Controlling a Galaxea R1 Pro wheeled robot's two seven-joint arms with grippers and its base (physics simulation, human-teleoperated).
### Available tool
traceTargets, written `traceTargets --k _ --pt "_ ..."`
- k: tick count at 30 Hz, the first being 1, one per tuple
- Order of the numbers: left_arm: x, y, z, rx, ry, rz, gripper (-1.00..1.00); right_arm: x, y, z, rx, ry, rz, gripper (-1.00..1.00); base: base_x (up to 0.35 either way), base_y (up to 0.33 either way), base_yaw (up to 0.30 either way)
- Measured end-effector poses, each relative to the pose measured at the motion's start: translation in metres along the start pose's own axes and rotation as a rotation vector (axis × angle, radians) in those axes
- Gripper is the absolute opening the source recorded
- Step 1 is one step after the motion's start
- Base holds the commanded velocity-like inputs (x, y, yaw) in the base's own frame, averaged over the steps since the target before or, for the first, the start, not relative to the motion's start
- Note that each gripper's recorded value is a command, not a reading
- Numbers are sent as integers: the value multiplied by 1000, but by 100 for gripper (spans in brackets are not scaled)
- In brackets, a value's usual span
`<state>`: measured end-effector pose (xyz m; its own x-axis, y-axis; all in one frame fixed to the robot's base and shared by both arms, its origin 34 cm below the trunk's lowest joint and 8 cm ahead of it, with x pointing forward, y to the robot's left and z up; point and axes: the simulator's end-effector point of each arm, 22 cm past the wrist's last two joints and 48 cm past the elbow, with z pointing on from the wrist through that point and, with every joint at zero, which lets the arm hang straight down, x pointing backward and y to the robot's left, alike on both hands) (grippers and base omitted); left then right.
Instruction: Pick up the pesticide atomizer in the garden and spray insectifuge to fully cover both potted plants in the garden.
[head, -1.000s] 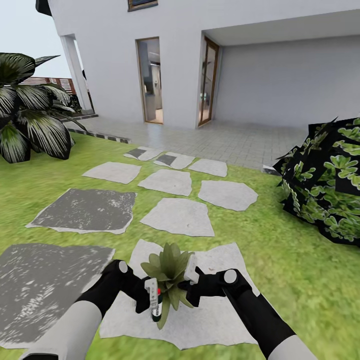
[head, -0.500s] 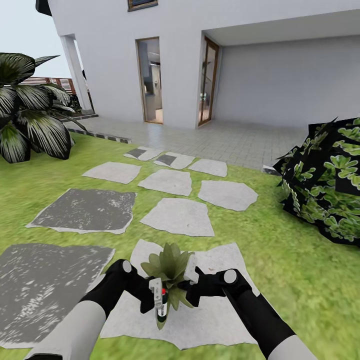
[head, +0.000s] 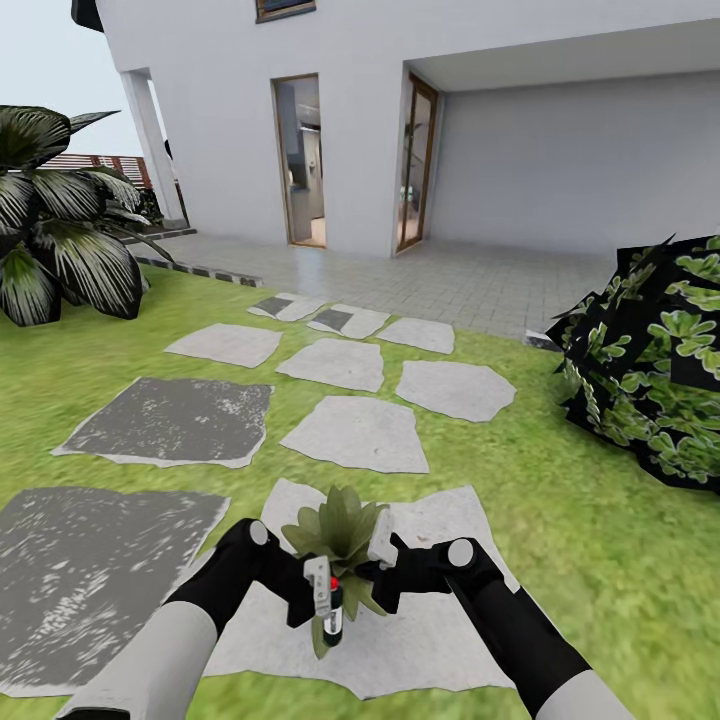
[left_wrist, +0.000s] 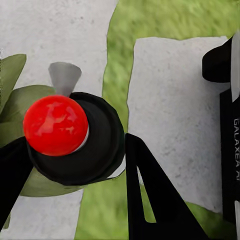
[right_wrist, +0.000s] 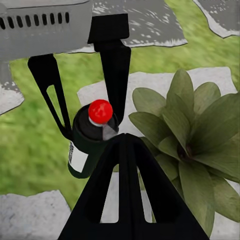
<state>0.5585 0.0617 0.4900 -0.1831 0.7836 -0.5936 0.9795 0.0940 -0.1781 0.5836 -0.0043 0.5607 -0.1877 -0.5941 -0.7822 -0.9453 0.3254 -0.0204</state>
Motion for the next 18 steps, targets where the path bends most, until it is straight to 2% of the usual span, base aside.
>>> traceTargets --k 6,12,14,18 --pt "-7 0 0 0 -34 13 -100 0 0 0 0 0 0 -100 0 0 0" --pt "-9 -1 0 3 -41 20 -100 0 0 0 -1 0 -1 -100 0 0 0" --pt "-10 -6 0 27 -42 20 -100 0 0 0 -1 1 -1 -100 0 0 0" --pt "-11 -8 0 36 -45 22 -100 0 0 0 -1 1 -1 -100 0 0 0"
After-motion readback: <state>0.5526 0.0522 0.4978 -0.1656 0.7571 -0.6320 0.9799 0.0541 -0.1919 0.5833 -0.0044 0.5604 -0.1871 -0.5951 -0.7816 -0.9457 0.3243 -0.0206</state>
